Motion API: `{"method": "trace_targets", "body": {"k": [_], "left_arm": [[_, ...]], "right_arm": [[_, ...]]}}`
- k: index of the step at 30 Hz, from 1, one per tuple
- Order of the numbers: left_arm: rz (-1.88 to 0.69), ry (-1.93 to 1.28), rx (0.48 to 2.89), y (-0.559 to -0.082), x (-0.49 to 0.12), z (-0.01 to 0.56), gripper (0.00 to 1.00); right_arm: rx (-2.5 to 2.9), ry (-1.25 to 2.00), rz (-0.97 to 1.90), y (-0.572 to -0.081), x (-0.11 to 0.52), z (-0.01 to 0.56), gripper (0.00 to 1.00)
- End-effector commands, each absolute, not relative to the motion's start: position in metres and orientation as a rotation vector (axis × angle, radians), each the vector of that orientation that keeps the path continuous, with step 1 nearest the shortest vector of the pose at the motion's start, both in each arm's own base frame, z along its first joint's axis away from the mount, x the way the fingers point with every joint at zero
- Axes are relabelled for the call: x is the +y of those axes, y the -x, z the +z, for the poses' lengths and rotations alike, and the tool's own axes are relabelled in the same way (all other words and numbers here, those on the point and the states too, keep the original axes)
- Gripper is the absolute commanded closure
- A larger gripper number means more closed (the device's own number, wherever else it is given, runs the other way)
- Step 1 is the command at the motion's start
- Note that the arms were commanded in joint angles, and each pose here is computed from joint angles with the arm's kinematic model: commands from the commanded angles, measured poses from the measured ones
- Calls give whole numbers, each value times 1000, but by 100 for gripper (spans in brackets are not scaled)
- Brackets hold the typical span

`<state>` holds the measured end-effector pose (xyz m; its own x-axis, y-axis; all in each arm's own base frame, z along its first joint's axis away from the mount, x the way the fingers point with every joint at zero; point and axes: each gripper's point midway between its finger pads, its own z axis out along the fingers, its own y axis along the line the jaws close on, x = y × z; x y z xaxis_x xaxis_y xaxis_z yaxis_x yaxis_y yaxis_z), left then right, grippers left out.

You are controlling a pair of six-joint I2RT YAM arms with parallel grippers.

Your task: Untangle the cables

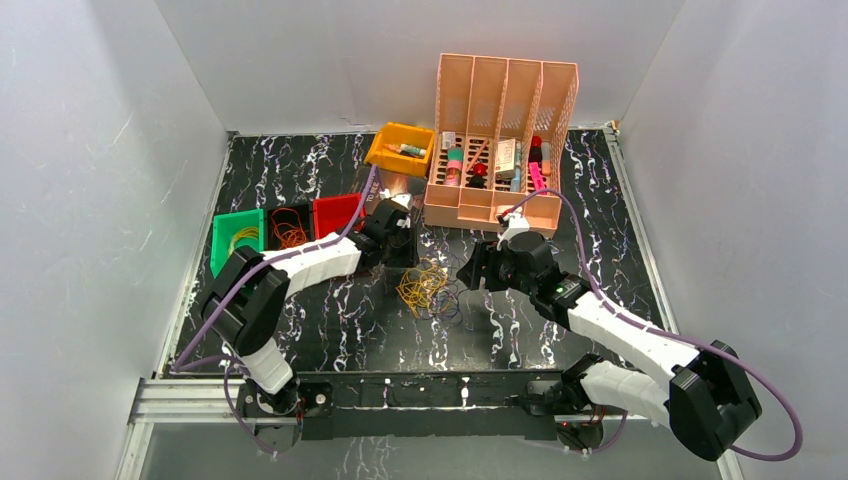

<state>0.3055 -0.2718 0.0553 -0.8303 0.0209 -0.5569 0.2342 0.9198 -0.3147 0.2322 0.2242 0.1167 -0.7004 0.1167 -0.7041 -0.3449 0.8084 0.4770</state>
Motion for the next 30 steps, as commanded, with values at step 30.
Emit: {"method": "trace_targets", "body": {"k": [30], "left_arm": [[-562,-424,2320,-303,-267,161,100]], "right_arm": [[2055,198,853,-245,237,160,26]]}}
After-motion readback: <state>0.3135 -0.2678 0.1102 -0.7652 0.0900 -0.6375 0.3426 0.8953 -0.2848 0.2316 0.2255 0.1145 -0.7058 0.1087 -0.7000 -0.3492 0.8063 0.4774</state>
